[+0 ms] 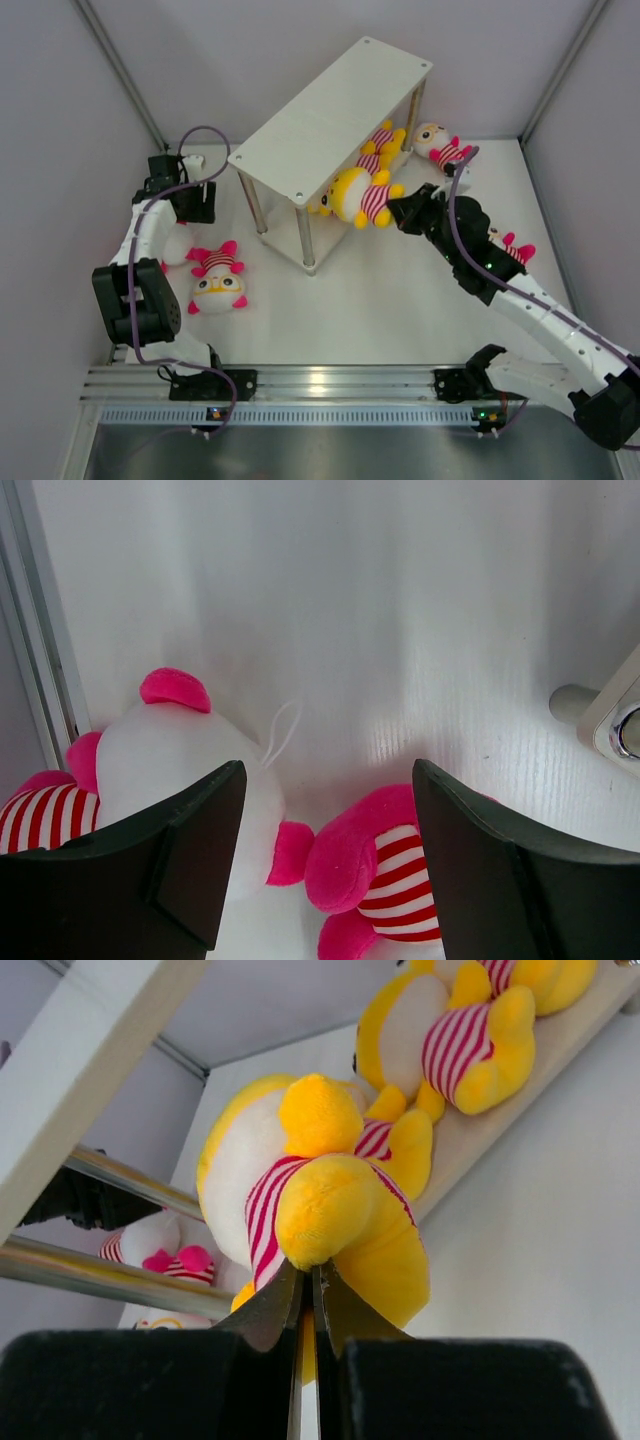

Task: Place and organize the stuffed toys onto the shelf

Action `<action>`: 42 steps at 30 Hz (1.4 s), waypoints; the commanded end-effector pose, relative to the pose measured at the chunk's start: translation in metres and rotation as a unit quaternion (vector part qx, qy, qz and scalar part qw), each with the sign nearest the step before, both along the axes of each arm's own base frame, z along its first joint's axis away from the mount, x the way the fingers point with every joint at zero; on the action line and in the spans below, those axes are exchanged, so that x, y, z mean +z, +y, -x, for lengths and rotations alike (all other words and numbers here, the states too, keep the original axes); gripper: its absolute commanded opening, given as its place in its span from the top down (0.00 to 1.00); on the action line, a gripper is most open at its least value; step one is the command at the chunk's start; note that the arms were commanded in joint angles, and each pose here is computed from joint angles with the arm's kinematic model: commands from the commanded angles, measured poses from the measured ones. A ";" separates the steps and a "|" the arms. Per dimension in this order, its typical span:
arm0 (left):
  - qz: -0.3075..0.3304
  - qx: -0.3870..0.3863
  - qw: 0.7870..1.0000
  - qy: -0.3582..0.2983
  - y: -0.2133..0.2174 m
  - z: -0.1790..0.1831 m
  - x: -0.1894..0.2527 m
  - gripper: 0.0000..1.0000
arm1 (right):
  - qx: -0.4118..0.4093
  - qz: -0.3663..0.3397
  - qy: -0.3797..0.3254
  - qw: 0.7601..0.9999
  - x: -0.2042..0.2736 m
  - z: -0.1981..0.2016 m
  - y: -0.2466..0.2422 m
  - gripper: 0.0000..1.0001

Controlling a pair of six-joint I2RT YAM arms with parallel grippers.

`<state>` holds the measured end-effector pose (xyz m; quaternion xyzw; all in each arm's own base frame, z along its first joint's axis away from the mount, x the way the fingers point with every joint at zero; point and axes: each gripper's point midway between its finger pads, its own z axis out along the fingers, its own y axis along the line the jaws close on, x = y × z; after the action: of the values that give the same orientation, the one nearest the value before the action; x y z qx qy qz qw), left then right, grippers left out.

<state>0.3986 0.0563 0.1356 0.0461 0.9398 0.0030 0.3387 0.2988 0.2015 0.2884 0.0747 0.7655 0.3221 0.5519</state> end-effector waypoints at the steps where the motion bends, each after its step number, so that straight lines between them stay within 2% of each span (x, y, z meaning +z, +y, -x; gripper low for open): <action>1: 0.009 -0.004 1.000 -0.004 -0.003 -0.001 0.001 0.27 | 0.001 -0.043 -0.122 0.992 0.075 -0.014 0.020 1.00; 9: 0.010 -0.004 1.000 0.003 -0.004 0.001 -0.004 0.27 | 0.052 -0.043 -0.172 0.983 0.080 -0.018 0.080 1.00; 16: 0.017 -0.006 1.000 0.006 -0.006 0.002 -0.007 0.27 | 0.103 -0.024 -0.152 0.983 0.042 -0.028 0.125 1.00; 24: 0.014 -0.006 1.000 0.010 -0.005 0.004 -0.010 0.27 | 0.144 -0.042 -0.064 0.987 -0.025 -0.022 0.166 1.00; 28: 0.014 -0.005 1.000 0.009 -0.005 0.004 -0.009 0.27 | 0.118 -0.057 -0.007 0.991 -0.061 -0.025 0.173 1.00; 35: 0.014 -0.008 1.000 0.010 -0.006 0.006 -0.008 0.27 | 0.083 -0.033 0.063 0.994 -0.120 -0.037 0.177 1.00; 39: 0.012 -0.009 1.000 0.011 -0.006 0.007 -0.009 0.27 | 0.063 -0.034 0.094 0.993 -0.139 -0.036 0.172 1.00; 42: 0.010 -0.009 1.000 0.012 -0.005 0.008 -0.010 0.27 | 0.044 -0.042 0.093 0.994 -0.140 -0.034 0.161 1.00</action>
<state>0.3926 0.0531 0.1247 0.0455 0.9443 -0.0058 0.3258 0.3379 0.3639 0.1393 0.0672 0.8143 0.3564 0.4533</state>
